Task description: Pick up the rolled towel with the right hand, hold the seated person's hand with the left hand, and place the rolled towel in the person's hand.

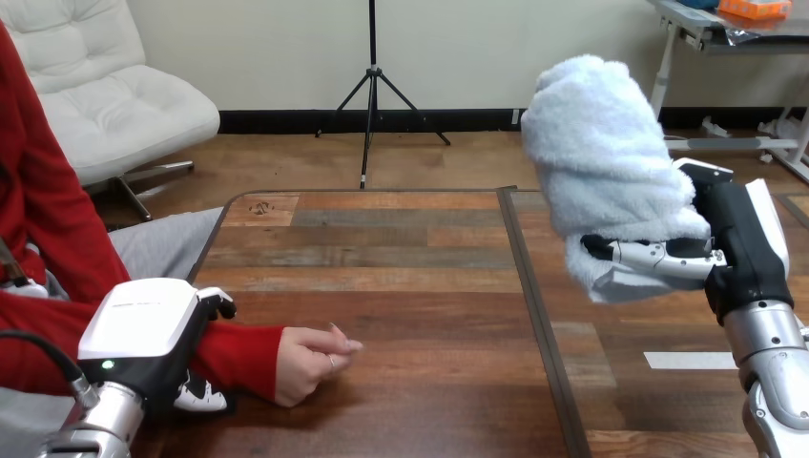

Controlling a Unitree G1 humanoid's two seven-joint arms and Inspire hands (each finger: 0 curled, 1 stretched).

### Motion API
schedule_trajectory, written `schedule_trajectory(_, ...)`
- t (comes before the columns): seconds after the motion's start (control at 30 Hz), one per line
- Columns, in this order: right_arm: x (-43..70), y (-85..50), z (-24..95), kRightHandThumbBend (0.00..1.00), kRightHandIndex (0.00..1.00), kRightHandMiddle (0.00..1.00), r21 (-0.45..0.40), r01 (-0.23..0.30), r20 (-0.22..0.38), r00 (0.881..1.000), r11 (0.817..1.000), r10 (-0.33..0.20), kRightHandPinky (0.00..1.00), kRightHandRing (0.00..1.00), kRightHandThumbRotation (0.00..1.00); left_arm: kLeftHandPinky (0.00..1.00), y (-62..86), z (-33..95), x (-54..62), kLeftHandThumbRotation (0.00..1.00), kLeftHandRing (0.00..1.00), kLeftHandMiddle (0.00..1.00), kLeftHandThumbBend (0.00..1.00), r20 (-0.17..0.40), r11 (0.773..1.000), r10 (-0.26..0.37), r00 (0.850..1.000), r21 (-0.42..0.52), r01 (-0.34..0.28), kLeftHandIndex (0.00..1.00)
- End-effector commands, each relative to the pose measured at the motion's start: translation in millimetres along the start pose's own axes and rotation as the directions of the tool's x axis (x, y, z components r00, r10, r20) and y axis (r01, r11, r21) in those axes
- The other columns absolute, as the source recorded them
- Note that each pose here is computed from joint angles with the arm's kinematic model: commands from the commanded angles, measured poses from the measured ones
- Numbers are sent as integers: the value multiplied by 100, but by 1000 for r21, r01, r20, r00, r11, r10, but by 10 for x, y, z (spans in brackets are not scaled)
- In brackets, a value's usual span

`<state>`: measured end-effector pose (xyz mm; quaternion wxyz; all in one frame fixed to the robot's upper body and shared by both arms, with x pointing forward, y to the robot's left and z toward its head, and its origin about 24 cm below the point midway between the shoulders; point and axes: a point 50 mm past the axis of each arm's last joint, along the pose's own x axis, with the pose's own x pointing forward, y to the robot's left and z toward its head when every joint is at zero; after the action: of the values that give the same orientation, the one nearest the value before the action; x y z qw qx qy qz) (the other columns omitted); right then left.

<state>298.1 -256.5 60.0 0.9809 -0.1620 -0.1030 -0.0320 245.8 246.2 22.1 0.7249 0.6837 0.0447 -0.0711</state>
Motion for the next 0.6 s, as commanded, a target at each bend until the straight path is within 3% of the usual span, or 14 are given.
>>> schedule_trajectory(0.0, 120, -35, 267, 88, 40, 39, 42, 40, 143, 989, 998, -46, 31, 35, 0, 67, 66, -31, 91, 7, 70, 70, 89, -9, 999, 6, 1000, 44, -6, 67)
schedule_trajectory(0.57, 118, -58, 293, 89, 40, 38, 65, 47, 153, 987, 997, -57, 30, 34, 0, 66, 47, 2, 122, 11, 69, 69, 89, 9, 996, -35, 999, 86, 34, 68)
